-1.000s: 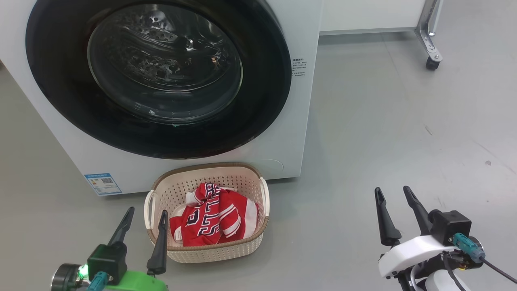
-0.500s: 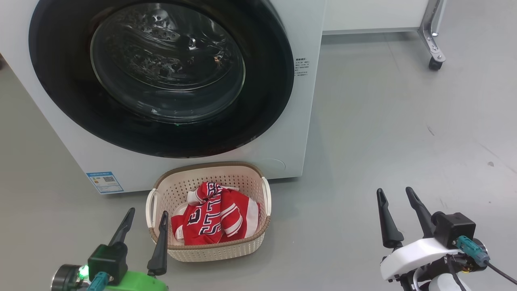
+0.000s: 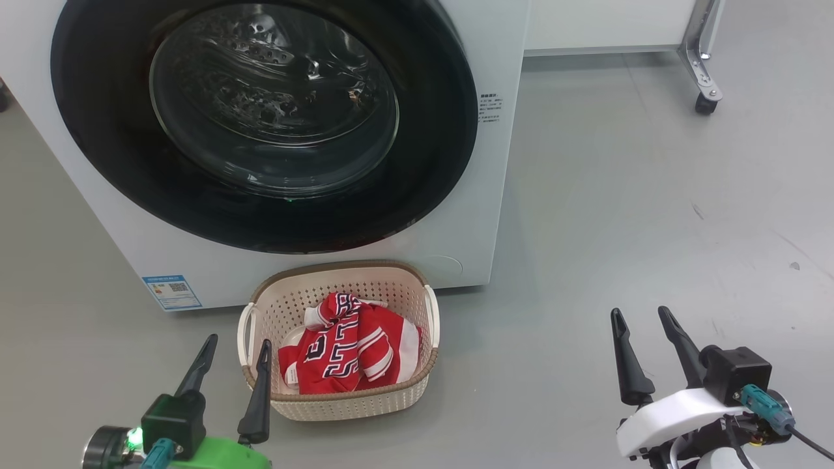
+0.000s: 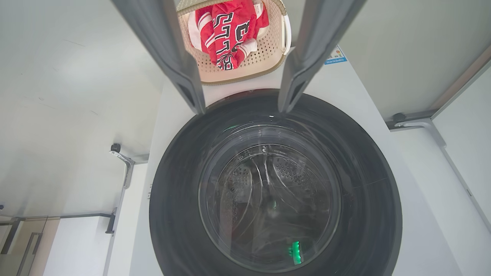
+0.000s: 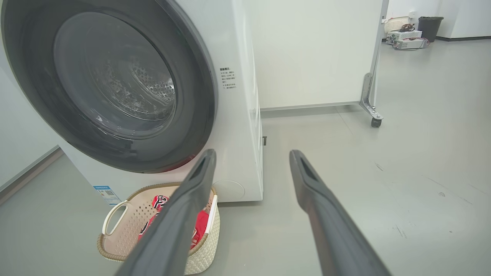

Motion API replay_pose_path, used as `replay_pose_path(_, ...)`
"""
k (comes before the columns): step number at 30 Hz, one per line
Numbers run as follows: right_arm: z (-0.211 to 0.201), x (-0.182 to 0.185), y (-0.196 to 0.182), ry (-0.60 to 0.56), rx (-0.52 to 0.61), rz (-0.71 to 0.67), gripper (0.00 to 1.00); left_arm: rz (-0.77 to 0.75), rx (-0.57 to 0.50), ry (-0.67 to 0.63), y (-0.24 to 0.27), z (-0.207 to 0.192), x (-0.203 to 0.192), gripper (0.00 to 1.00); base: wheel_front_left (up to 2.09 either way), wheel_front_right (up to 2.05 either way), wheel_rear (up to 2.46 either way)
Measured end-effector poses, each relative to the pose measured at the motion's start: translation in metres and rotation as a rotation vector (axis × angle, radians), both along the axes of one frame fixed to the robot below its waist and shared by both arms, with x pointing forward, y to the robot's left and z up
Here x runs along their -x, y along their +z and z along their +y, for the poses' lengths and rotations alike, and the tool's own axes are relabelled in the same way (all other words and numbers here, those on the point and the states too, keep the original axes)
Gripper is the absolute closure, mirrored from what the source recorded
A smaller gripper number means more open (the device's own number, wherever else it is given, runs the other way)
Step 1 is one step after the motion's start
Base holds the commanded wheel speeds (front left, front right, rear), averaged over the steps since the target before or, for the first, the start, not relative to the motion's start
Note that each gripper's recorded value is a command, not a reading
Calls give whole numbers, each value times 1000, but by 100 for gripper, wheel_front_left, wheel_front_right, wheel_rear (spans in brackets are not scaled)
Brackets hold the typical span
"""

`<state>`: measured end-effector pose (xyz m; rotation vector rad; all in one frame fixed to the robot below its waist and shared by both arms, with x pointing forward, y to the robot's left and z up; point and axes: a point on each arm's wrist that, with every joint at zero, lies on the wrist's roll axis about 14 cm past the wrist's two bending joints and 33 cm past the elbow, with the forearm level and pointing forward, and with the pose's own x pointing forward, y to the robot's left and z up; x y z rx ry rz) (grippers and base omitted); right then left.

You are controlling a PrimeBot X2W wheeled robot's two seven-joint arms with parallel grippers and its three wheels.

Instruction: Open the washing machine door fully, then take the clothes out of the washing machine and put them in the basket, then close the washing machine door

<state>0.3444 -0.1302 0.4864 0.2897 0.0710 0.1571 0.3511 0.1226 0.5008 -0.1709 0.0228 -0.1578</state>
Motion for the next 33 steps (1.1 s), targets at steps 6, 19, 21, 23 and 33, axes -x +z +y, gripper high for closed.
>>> replay_pose_path(6,1,2,0,7,0,5,100,2,-2,5,0,1,0,100,0,0,0)
replay_pose_path(19,2,11,-21,-16,-86,86,100,86,79,3,-21,-4,11,100,0,0,0)
replay_pose_path(21,1,10,-21,-24,-113,96,100,91,105,6,-21,-4,11,100,0,0,0)
replay_pose_path(23,0,10,-22,-32,-146,106,100,96,139,11,-21,-4,10,100,0,0,0)
replay_pose_path(33,-10,7,-23,-79,-266,141,100,143,295,60,-24,7,8,100,0,0,0)
